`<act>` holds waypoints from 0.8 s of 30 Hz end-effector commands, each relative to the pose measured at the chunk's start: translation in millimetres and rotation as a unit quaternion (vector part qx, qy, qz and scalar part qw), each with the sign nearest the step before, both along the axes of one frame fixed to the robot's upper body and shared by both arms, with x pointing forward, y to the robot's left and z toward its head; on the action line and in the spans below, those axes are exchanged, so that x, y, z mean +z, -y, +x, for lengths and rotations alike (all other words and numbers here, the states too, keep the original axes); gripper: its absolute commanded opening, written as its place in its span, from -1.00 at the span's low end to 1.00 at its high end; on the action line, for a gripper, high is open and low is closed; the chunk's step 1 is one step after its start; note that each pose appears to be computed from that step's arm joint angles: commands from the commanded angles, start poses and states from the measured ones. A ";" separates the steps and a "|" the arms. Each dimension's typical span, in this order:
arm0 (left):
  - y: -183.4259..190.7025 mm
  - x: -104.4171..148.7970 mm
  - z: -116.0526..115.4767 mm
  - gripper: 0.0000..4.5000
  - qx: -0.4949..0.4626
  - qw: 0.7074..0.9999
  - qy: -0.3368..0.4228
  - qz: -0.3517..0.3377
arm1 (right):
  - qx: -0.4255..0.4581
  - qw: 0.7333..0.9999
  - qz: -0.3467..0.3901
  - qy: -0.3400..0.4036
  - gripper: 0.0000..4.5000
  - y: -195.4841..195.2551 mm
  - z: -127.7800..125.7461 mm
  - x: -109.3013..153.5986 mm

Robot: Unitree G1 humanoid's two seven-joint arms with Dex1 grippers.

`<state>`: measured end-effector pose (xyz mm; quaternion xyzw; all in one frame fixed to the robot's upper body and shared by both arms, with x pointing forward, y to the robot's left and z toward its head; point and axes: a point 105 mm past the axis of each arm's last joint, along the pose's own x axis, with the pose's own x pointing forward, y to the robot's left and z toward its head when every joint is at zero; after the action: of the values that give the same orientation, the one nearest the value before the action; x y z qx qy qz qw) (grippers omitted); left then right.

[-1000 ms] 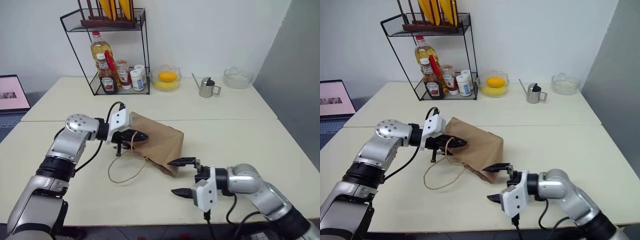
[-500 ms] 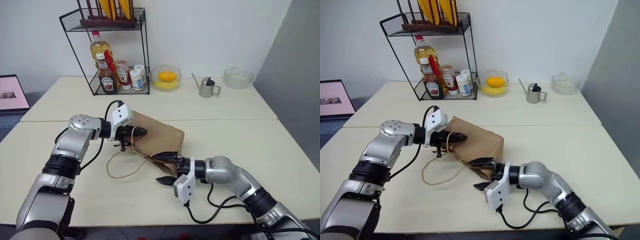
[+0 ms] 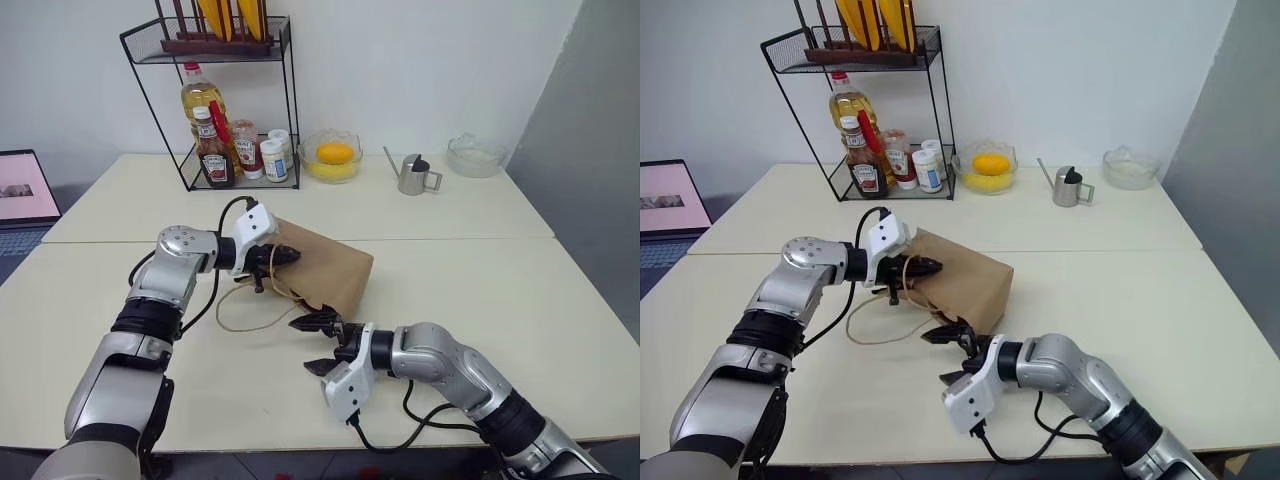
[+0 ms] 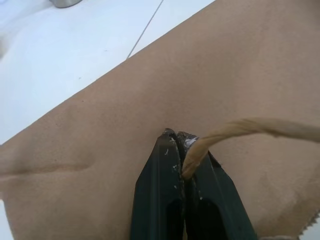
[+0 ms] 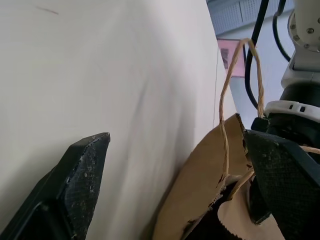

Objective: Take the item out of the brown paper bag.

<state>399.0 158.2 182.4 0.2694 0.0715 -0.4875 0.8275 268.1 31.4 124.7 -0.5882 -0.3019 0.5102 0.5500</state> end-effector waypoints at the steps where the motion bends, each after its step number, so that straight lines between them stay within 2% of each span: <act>1: -2.5 8.4 2.0 -0.98 0.003 1.000 0.017 -0.002 | -0.022 0.999 0.013 0.022 1.00 -13.7 9.9 8.5; 5: -3.3 9.4 0.3 -0.98 0.000 1.000 0.019 -0.003 | -0.044 0.998 0.037 0.024 1.00 -24.5 21.2 16.9; 12: -5.5 11.3 -0.9 -0.98 0.000 1.000 0.022 -0.003 | -0.039 0.999 0.026 0.021 1.00 -45.5 28.8 16.8; 15: -6.6 13.5 -1.0 -1.00 0.002 1.000 0.026 -0.003 | -0.027 1.000 0.015 0.005 0.75 -44.8 22.9 10.6; 24: -7.6 16.9 -0.3 -1.00 0.007 0.999 0.032 -0.005 | -0.028 0.999 0.016 -0.009 -0.67 -41.8 20.4 9.9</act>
<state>398.4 161.9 186.4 0.2705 0.0630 -0.4848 0.8294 294.1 68.4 123.2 -0.5911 -0.2678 0.4979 0.5754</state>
